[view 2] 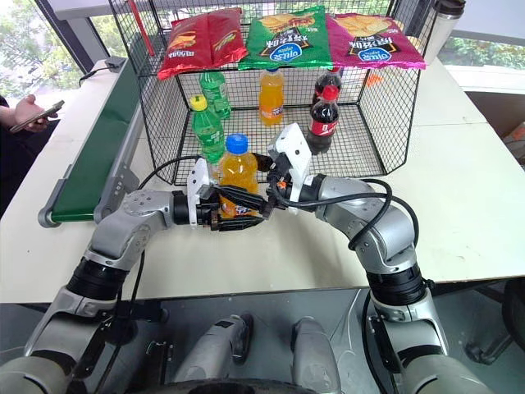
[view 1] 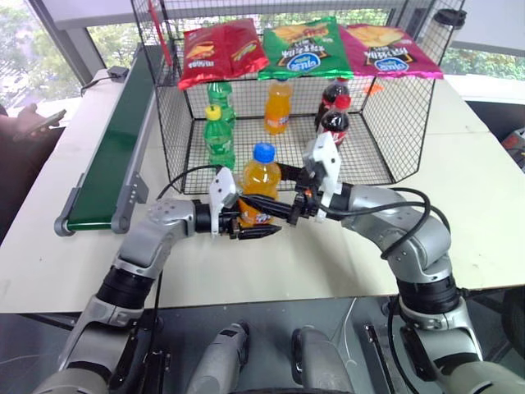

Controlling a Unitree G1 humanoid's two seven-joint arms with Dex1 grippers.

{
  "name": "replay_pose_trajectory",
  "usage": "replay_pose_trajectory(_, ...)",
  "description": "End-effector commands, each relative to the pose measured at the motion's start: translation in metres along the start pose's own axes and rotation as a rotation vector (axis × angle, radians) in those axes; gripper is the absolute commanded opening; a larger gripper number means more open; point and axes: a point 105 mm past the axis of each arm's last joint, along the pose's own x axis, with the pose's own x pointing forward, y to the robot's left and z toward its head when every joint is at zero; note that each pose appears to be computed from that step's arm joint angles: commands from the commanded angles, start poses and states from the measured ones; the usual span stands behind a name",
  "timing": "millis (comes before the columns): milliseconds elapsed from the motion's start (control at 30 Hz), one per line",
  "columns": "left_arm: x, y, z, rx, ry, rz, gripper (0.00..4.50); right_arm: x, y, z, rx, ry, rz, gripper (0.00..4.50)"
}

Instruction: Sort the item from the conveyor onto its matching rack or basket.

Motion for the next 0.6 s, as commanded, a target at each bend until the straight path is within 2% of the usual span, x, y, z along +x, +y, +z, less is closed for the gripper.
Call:
replay_pose_trajectory(33, 0.003, -0.005, 0.016, 0.067, -0.046, -0.016, 3.03, 0.002, -0.001, 0.015, -0.038, -0.047, -0.013, 2.63)
replay_pose_trajectory(67, 0.003, -0.005, 0.016, 0.067, -0.045, -0.014, 3.03, 0.002, -0.001, 0.015, -0.037, -0.047, -0.011, 2.49)
replay_pose_trajectory(600, -0.004, 0.005, 0.015, 0.034, -0.033, 0.056, 3.03, 0.002, -0.003, 0.012, -0.045, -0.026, -0.03, 2.49)
